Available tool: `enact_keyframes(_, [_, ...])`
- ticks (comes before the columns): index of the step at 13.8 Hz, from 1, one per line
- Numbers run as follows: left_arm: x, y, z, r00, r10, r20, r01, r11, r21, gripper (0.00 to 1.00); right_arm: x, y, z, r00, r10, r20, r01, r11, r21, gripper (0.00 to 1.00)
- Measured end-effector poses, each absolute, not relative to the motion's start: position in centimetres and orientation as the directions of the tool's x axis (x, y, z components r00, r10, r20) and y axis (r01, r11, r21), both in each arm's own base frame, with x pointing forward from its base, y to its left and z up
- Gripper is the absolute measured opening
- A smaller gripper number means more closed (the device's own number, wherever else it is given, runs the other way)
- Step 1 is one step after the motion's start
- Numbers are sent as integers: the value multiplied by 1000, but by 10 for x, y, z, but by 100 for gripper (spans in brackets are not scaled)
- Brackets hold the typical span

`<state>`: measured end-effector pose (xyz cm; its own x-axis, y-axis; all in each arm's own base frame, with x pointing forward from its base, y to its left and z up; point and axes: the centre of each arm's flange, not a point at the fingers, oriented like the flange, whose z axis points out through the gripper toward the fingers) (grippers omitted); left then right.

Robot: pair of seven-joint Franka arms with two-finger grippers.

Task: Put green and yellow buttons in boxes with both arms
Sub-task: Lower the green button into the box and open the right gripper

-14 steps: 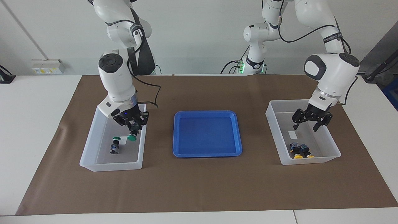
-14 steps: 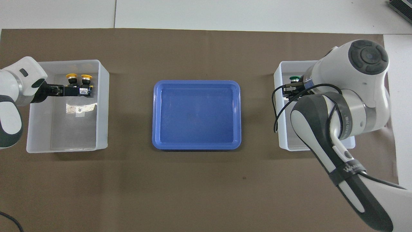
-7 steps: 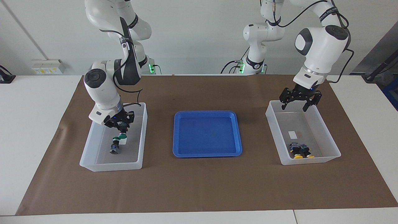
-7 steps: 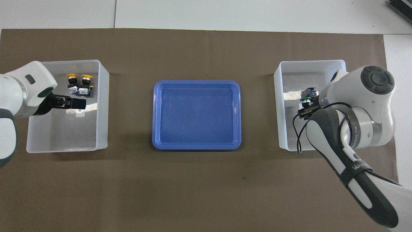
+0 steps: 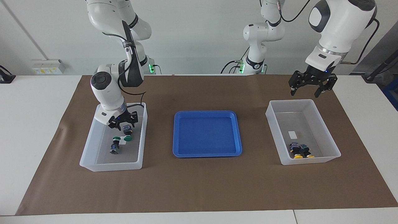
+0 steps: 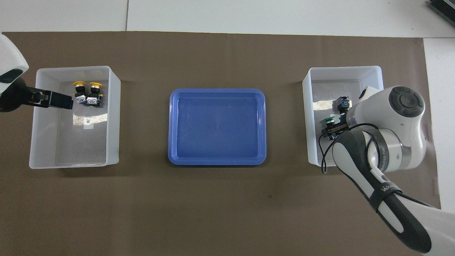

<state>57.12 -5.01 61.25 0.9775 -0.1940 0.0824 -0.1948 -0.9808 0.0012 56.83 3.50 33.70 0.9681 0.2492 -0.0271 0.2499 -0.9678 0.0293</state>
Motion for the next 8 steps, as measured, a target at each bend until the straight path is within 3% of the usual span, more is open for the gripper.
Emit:
enact_keyframes(2, [578, -50, 616, 978, -193, 77, -194, -981, 4, 100, 573, 37, 351, 980, 200, 9, 199, -979, 35, 100])
enact_keyframes(8, [571, -46, 621, 981, -182, 64, -182, -983, 4, 100, 578, 47, 449, 992, 13, 128, 10, -1000, 28, 100])
